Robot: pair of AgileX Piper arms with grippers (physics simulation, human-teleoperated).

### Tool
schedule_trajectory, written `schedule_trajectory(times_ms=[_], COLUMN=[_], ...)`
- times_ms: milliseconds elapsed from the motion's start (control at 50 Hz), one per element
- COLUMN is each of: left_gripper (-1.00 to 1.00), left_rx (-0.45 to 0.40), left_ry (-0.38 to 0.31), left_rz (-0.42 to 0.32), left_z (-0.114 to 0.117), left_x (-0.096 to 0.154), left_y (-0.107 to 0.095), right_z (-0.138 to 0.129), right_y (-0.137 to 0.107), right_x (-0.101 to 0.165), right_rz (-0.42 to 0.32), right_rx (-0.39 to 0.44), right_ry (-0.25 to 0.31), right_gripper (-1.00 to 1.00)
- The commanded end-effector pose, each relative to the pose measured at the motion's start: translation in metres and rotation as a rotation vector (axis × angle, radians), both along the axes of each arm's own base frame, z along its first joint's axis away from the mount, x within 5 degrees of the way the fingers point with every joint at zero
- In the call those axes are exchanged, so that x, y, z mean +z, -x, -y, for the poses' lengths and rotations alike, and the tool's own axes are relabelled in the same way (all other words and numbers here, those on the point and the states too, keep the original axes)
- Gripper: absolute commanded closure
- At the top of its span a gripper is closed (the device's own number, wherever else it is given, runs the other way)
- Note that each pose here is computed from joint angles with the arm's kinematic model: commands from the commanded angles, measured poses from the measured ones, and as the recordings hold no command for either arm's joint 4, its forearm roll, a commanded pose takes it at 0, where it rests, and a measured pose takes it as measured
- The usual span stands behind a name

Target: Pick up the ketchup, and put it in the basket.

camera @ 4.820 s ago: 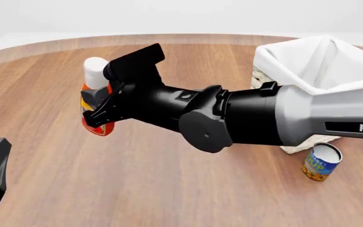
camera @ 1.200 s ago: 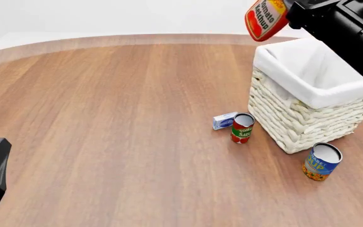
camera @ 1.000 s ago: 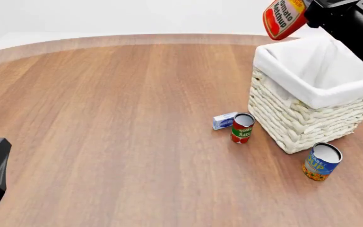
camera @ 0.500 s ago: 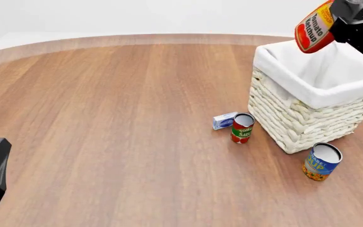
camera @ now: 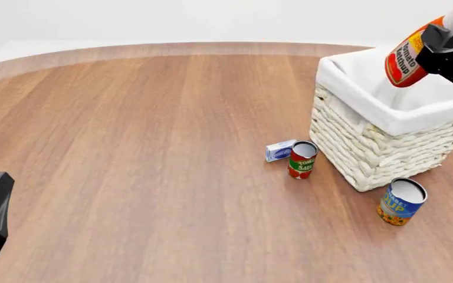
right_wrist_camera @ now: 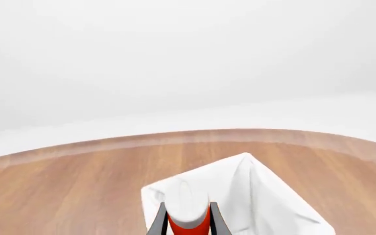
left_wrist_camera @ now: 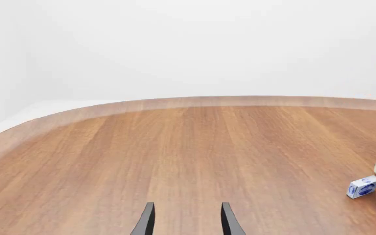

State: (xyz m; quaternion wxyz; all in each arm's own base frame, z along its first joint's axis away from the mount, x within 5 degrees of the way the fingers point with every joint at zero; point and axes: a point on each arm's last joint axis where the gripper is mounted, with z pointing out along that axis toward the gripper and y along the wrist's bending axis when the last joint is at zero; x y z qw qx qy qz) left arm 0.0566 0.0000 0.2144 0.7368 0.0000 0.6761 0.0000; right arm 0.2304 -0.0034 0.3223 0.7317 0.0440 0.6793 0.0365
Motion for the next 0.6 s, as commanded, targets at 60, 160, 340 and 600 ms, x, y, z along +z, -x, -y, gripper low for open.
schedule_trajectory(times_ms=[60,160,340,600], left_gripper=[-1.0,-1.0,-1.0,-1.0], left_rx=[0.0,0.0,0.0,0.0], left_ry=[0.0,0.0,0.0,0.0], left_rz=[0.0,0.0,0.0,0.0], left_z=[0.0,0.0,0.0,0.0], left_x=[0.0,0.0,0.0,0.0], left_y=[0.0,0.0,0.0,0.0], right_z=[0.001,0.002,0.006,0.012], right_y=[-0.016,-0.03,-0.045,-0.053], right_x=[-0.008,-0.018,-0.03,-0.03], right_rz=[-0.045,-0.078,-0.124,-0.13], right_rx=[-0.004,-0.009,-0.02,-0.039], right_ry=[0.023,0.042,0.072,0.092], right_gripper=[1.0,1.0,1.0,1.0])
